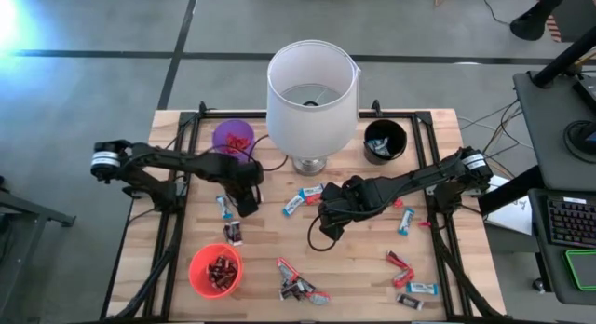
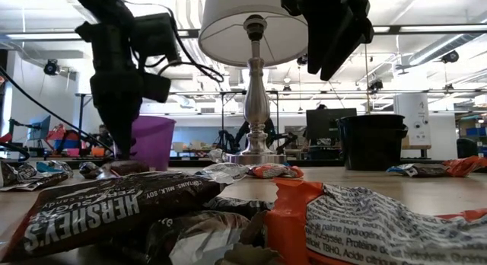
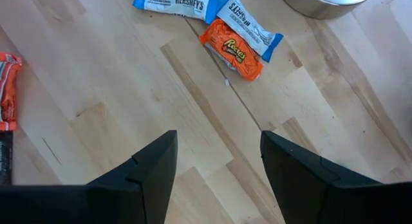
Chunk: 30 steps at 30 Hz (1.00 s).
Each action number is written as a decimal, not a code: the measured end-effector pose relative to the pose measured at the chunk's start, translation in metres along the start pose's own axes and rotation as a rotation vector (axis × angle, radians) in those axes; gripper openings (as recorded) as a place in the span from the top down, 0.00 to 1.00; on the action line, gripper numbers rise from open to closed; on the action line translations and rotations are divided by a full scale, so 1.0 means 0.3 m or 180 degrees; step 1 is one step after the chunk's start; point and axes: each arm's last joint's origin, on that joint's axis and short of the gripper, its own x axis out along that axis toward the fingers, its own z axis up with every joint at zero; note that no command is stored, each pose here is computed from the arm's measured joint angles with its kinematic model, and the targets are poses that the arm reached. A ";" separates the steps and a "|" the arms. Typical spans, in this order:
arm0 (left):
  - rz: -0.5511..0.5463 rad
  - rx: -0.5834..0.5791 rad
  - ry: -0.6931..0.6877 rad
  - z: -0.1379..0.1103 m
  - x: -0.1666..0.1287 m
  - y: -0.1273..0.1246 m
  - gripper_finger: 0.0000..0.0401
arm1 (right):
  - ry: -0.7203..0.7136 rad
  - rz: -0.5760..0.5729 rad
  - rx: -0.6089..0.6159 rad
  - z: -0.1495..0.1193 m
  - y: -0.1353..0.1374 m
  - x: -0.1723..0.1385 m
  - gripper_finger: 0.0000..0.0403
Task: Sort candy
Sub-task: Put the black chocolate into the orange bucket
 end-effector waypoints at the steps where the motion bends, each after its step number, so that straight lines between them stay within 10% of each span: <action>1: -0.0005 0.0002 -0.0014 0.000 -0.008 0.000 1.00 | -0.0001 0.0000 0.0000 0.000 0.000 0.000 0.47; 15: -0.0447 0.0350 -0.0013 0.005 -0.011 -0.016 0.98 | -0.0011 0.0008 0.0003 0.001 0.001 0.000 0.47; 30: -0.0338 0.0434 0.0021 0.016 0.034 -0.015 0.67 | -0.0010 0.0006 0.0002 0.001 0.001 0.000 0.47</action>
